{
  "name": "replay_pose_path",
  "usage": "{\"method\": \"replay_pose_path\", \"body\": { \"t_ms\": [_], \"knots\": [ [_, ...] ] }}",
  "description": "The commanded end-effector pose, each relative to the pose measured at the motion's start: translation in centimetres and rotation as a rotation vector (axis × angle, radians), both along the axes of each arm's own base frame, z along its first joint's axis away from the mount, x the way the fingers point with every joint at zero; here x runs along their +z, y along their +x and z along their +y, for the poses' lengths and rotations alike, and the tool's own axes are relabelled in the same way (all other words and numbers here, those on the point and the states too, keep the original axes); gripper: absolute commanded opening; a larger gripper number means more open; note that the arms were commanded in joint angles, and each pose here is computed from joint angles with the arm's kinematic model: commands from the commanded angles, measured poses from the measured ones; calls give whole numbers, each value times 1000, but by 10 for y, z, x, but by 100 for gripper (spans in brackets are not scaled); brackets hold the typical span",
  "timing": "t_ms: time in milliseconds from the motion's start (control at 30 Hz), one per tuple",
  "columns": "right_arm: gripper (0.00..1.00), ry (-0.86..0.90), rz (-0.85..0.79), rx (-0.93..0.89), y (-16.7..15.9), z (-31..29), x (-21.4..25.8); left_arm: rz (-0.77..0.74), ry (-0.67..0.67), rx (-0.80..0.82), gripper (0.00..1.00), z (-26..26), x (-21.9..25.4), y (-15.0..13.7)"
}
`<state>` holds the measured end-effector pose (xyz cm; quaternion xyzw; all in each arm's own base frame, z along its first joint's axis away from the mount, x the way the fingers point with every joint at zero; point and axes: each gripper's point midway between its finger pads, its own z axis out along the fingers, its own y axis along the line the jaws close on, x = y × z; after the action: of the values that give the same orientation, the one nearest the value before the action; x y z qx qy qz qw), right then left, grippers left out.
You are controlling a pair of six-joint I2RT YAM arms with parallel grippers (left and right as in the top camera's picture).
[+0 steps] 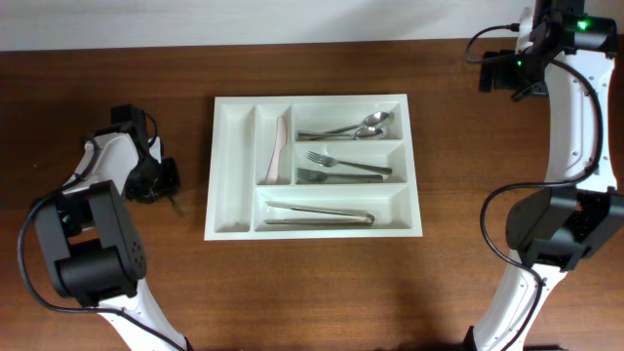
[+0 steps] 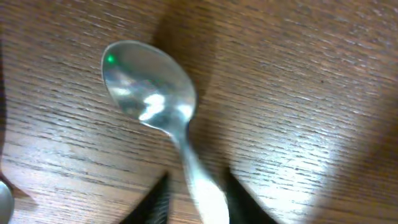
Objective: Pack container
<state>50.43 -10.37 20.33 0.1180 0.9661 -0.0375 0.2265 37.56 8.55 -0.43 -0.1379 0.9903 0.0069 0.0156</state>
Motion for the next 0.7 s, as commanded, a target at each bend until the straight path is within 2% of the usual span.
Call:
{"method": "replay_pose_path", "body": {
  "t_ms": [0,200,333,367,667],
  "knots": [
    [99,-5,3,-12,0,0,-2,85,-42,10,22,-9,-31,-20],
    [99,-5,3,-12,0,0,-2,66,-38,10,16,-8,-31,-15],
    [99,-5,3,-13,0,0,-2,58,-36,9,7,-7,-31,-13],
    [99,-5,3,-12,0,0,-2,57,-36,9,2,-7,-31,-13],
    [99,-5,3,-12,0,0,-2,54,-36,9,2,-7,-31,-12]
  ]
}}
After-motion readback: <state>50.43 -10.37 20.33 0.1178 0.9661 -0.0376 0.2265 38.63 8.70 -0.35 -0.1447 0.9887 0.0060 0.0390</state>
